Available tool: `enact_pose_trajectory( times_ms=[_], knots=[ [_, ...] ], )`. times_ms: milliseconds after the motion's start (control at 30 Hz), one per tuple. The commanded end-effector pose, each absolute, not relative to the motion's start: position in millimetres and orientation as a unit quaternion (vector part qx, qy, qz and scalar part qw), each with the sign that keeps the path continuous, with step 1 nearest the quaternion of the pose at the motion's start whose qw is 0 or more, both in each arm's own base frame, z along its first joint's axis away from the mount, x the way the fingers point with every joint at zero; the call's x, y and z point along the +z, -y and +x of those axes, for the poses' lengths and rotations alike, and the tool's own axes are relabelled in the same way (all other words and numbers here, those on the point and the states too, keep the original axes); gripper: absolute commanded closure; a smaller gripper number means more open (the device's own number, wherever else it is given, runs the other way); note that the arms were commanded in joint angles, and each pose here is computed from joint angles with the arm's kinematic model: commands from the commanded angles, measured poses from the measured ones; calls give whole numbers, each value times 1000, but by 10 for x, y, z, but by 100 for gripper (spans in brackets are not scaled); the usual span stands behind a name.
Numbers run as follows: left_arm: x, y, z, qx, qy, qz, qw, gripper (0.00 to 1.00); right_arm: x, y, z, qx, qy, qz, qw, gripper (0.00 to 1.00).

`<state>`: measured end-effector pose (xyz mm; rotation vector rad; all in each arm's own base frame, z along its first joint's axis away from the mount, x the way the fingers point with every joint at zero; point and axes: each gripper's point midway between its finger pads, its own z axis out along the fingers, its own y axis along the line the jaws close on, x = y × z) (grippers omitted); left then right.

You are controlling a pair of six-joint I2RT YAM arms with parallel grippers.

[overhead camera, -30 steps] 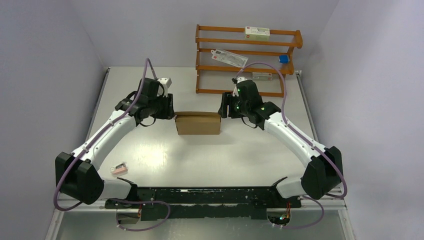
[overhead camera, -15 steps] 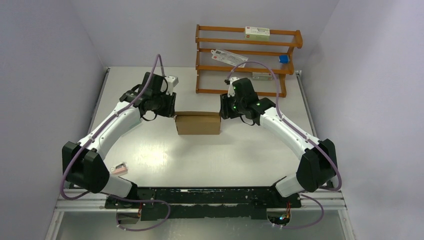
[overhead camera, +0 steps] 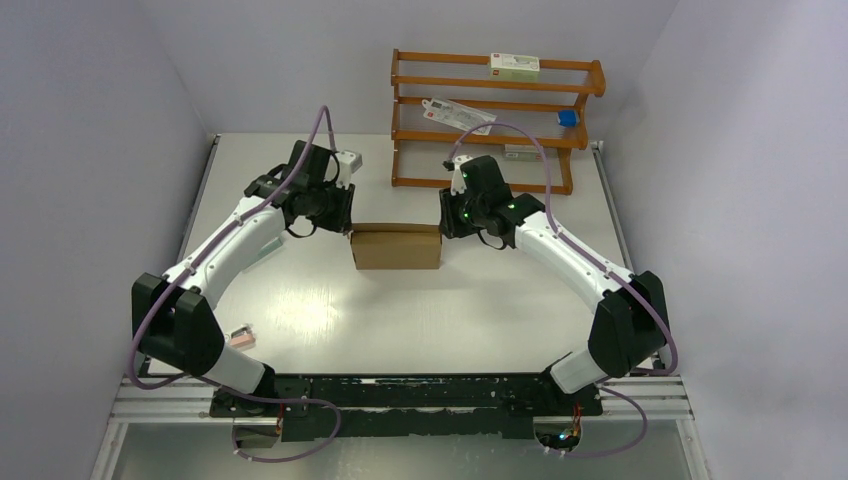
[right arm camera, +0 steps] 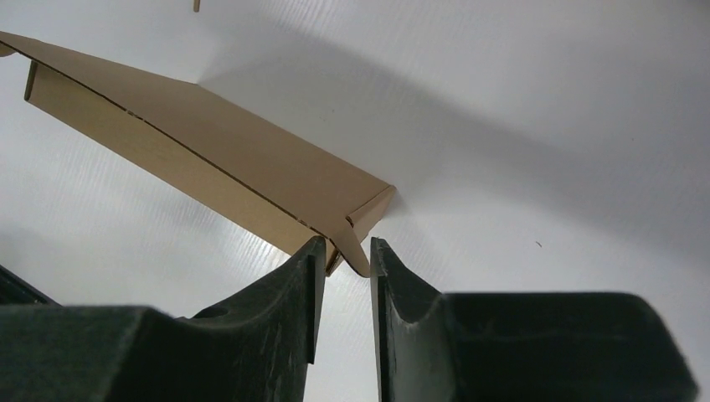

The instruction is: Fold the paper box

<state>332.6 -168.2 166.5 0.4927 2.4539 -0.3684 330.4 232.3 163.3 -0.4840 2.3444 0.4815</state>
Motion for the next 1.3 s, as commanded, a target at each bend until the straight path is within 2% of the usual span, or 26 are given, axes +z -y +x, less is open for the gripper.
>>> enact_pose_trajectory(
  times_ms=[0,333,533,900,1267],
  knots=[
    [1753,1730,3350,-153,-920,196,304,72,1720,-2374,3340,189,-895,-198,353,71],
    [1705,1824,3291,-183,-920,189,289,86,1748,-2401,3312,197,-894,-194,352,90],
    [1704,1849,3248,-195,-922,174,285,94,1744,-2415,3290,202,-896,-188,349,94],
    [1670,1937,3190,-228,-928,115,270,95,1738,-2409,3239,203,-906,-129,350,98],
    [1729,1896,3207,-227,-925,79,295,95,1696,-2460,3206,175,-905,-92,376,100]
  ],
)
